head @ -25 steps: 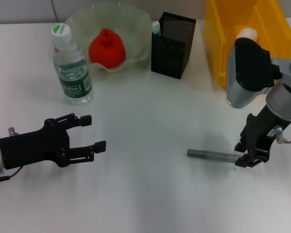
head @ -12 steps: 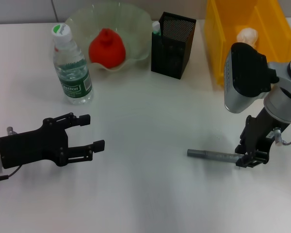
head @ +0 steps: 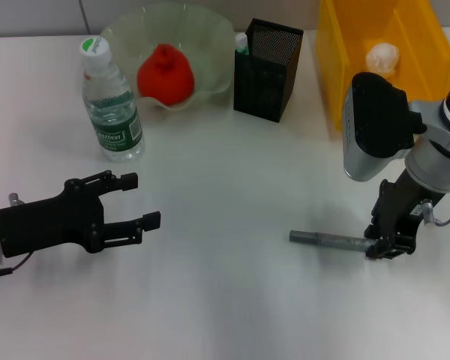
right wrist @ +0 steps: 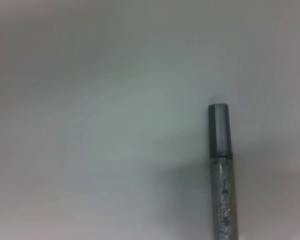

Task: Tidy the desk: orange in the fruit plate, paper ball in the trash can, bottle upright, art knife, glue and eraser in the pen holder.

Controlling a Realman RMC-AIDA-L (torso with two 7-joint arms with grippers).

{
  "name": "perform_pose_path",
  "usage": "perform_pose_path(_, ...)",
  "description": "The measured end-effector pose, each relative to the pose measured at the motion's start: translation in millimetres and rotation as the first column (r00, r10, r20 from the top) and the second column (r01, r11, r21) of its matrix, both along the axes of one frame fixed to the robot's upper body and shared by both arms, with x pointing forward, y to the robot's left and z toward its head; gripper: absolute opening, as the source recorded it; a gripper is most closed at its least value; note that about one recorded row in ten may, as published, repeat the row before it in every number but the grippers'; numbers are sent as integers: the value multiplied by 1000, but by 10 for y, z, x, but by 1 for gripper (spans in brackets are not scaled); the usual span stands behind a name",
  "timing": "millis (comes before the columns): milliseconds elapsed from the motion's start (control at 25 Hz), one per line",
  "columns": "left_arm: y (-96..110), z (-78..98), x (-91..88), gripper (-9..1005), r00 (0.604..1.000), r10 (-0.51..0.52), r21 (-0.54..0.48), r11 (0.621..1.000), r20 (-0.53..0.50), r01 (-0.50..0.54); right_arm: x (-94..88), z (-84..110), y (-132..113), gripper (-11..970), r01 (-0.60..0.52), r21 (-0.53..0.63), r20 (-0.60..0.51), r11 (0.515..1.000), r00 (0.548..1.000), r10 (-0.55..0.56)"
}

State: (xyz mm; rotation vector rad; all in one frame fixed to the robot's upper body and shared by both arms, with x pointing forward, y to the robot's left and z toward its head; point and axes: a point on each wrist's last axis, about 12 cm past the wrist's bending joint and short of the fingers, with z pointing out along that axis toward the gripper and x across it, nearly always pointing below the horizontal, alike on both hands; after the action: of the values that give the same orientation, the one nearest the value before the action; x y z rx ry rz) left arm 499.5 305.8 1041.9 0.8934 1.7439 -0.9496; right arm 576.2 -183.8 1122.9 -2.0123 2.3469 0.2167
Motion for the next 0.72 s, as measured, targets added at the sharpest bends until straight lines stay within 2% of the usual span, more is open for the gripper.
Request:
perform_pose_path(400, 7, 0, -6, 859, 1000, 6, -5, 1000, 1, -6, -9, -23, 21, 251, -21, -14, 3, 1000, 1000, 21)
perform_pose_path(600, 9, 0, -12, 860, 1000, 5, -6, 1000, 0, -5, 24, 45, 8, 149, -1, 15, 19, 1000, 1000, 1)
perform_pose_path(720, 10, 2, -12, 860, 1000, 5, -7, 1000, 1, -5, 86, 176, -25, 148, 27, 52, 47, 998, 998, -30)
